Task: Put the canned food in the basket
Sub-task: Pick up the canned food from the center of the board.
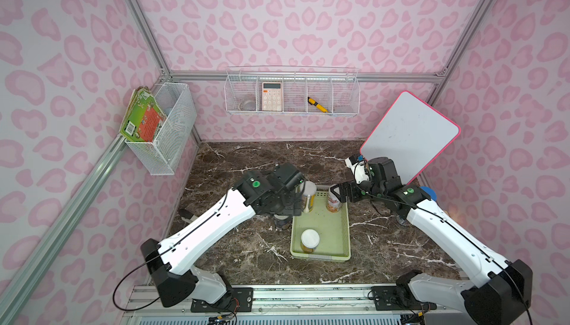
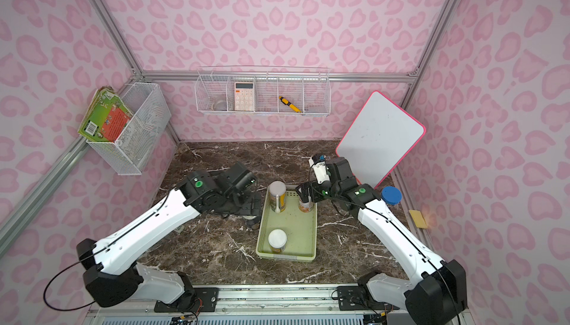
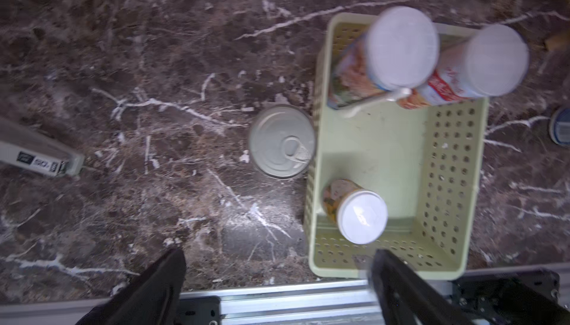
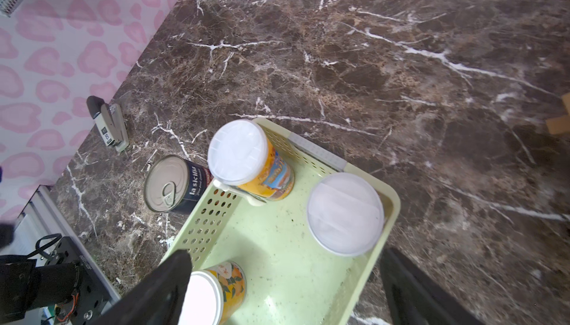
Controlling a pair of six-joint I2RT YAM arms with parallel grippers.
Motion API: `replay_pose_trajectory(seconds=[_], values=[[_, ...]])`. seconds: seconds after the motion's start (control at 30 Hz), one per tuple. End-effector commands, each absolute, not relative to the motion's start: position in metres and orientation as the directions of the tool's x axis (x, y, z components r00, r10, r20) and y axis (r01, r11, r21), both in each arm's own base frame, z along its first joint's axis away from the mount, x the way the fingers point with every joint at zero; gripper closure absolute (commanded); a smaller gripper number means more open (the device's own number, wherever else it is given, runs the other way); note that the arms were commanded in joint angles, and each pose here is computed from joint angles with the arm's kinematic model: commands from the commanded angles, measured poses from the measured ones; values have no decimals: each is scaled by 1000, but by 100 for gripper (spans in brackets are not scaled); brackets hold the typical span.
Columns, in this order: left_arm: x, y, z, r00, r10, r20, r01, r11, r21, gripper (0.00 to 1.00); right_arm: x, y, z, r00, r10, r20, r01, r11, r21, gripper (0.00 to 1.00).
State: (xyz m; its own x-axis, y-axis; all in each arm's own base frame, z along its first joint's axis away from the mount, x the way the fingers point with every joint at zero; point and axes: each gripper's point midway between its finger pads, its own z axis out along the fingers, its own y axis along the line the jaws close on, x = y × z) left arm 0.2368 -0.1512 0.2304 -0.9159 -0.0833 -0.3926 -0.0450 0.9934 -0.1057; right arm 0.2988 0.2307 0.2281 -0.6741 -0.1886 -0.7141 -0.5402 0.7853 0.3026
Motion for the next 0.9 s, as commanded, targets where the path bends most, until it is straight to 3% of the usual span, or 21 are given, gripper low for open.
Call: replay_pose_trajectory(seconds=[0.0, 0.13, 0.33, 0.57, 0.87], values=[[246, -146, 223, -920, -79, -384, -13, 985, -170, 1, 296, 248, 224, -684, -224, -694, -556, 776, 298, 2], [256, -176, 209, -946, 34, -322, 114, 966, -233, 1, 300, 261, 215, -694, -262, -670, -566, 774, 283, 2], [268, -179, 169, -993, 54, -109, 73, 981, -181, 1, 298, 259, 206, -711, -276, -647, -561, 778, 284, 2], [279, -197, 140, -995, 86, -47, 94, 972, -216, 1, 295, 242, 198, -728, -261, -634, -530, 800, 280, 2], [276, -193, 104, -994, 94, 47, 86, 984, -156, 1, 289, 218, 188, -744, -222, -631, -490, 823, 288, 2]])
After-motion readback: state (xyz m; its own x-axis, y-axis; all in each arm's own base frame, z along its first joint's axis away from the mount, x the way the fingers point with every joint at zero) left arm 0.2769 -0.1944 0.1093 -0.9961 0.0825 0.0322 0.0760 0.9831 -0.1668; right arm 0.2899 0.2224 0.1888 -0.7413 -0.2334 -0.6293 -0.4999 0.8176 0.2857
